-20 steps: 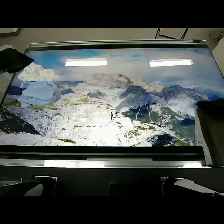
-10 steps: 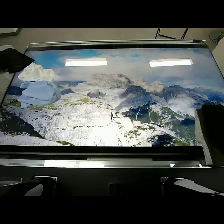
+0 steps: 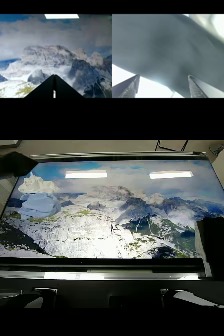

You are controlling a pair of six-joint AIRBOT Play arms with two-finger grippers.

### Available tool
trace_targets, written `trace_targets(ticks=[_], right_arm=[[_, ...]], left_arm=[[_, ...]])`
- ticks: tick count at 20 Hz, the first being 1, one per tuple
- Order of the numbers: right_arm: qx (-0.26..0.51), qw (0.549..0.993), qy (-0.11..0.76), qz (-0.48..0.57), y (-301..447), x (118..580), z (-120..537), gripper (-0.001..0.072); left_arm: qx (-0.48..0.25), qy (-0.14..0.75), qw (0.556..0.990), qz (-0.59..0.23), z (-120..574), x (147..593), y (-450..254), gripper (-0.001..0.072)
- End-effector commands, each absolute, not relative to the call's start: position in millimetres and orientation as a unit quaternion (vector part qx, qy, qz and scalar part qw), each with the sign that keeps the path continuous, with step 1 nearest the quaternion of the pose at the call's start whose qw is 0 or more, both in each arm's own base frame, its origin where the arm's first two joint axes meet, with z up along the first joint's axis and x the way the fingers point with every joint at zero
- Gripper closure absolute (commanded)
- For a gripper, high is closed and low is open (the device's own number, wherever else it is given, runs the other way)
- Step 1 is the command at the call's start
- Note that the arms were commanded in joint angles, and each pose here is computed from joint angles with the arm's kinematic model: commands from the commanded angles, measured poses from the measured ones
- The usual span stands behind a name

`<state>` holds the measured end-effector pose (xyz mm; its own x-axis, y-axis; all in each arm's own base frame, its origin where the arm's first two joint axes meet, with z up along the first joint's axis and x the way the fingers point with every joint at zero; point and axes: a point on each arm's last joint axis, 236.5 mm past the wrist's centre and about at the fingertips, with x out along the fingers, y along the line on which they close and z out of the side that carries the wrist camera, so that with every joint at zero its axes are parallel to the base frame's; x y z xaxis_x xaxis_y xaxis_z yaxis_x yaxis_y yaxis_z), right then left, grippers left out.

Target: Fold the clothes and pants, and hang the long-sleeved shirts on hangers.

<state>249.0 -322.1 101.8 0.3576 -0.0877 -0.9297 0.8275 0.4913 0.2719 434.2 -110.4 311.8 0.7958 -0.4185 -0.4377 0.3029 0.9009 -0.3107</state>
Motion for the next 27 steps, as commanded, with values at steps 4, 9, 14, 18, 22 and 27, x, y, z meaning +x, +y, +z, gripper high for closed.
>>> trace_targets(ticks=[4, 9, 14, 18, 22, 27], right_arm=[[0.225, 0.878, 0.411, -0.097, -158, 437, 192, 0.0039], [0.167, 0.762, 0.625, 0.014, -12, 407, 68, 0.0036], [0.094, 0.753, 0.651, -0.009, -6, 398, 40, 0.0039], [0.097, 0.754, 0.650, -0.009, -5, 399, 40, 0.0039], [0.097, 0.754, 0.650, -0.009, -5, 399, 40, 0.0039], [0.097, 0.754, 0.650, -0.009, -5, 399, 40, 0.0039]], left_arm=[[-0.033, 0.419, 0.906, -0.043, 177, 477, -62, 0.0506], [-0.002, 0.647, 0.761, -0.051, 49, 398, -72, 0.0006], [0.001, 0.590, 0.805, -0.069, 43, 407, -90, 0.0004], [0.001, 0.593, 0.802, -0.069, 39, 408, -90, 0.0002], [0.002, 0.593, 0.802, -0.069, 39, 408, -90, 0.0002], [0.002, 0.593, 0.802, -0.069, 39, 408, -90, 0.0002]])
